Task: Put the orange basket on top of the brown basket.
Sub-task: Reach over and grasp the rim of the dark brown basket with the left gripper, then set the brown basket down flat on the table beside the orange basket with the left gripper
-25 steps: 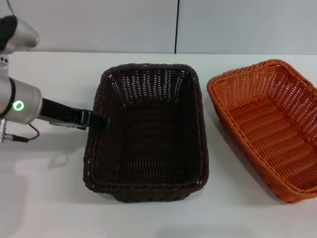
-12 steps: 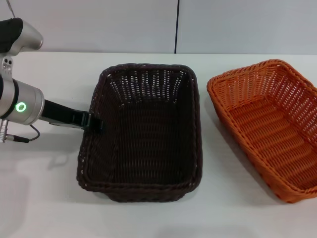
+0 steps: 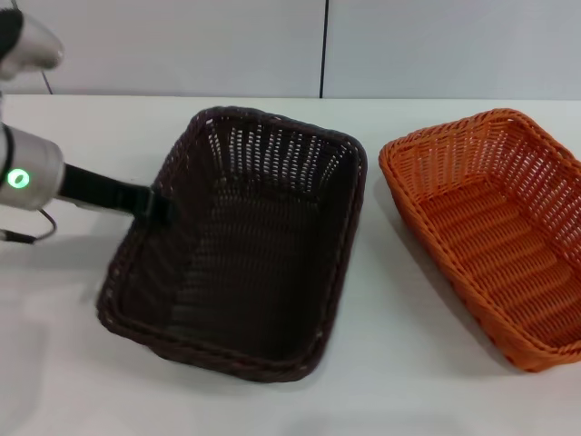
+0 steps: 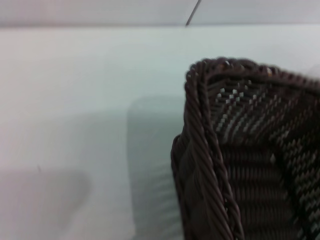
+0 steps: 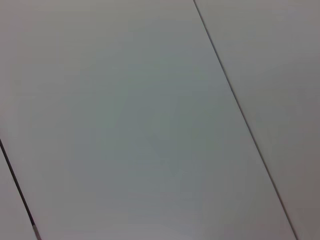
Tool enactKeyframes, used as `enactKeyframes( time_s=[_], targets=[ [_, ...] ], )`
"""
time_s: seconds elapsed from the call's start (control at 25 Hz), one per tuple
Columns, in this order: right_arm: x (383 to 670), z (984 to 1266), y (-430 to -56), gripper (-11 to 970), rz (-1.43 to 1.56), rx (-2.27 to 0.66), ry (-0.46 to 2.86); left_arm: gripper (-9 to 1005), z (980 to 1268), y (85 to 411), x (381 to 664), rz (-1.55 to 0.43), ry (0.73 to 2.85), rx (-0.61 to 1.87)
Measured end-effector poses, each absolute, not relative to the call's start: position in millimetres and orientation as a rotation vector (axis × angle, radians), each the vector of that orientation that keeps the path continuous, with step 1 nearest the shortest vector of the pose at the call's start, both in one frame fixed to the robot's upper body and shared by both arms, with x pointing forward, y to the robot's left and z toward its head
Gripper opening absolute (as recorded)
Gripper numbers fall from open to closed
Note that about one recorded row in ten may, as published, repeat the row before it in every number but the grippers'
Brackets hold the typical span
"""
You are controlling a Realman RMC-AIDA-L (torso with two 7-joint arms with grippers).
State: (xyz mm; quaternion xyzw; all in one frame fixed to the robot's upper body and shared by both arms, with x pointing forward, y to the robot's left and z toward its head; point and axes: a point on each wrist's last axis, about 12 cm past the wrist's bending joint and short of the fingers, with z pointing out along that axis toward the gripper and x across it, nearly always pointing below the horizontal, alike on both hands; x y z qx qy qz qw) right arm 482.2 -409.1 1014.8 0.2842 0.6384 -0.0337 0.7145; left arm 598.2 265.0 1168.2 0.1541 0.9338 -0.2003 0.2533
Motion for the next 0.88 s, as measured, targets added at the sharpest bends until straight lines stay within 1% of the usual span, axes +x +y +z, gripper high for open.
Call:
enactKeyframes(
  time_s=[0.4, 0.48, 0.6, 0.68, 0.72, 0.84, 0.88],
  targets=[
    [481, 1014, -410, 742, -0.079, 0.632, 1.419, 230, 1225, 307, 589, -0.663, 2.358, 0.589],
    [481, 1014, -410, 742, -0.079, 0.633, 1.42, 228, 1235, 308, 587, -0.721, 2.3, 0.704],
    [481, 1014, -410, 741, -0.079, 0.632, 1.419, 228, 1239, 305, 587, -0.759, 2.271, 0.762],
    [482, 1014, -409, 741, -0.076, 0.633, 1.419, 228, 1233, 292, 593, -0.804, 2.277, 0.838],
    [482, 1014, -409, 740, -0.076, 0.633, 1.419, 228, 1233, 292, 593, -0.804, 2.277, 0.838],
    [481, 1013, -409, 740, -0.076, 0.634, 1.421, 227, 1219, 276, 598, -0.844, 2.31, 0.919],
    [479, 1012, -409, 739, -0.079, 0.637, 1.422, 227, 1209, 265, 603, -0.873, 2.327, 0.955]
  ],
)
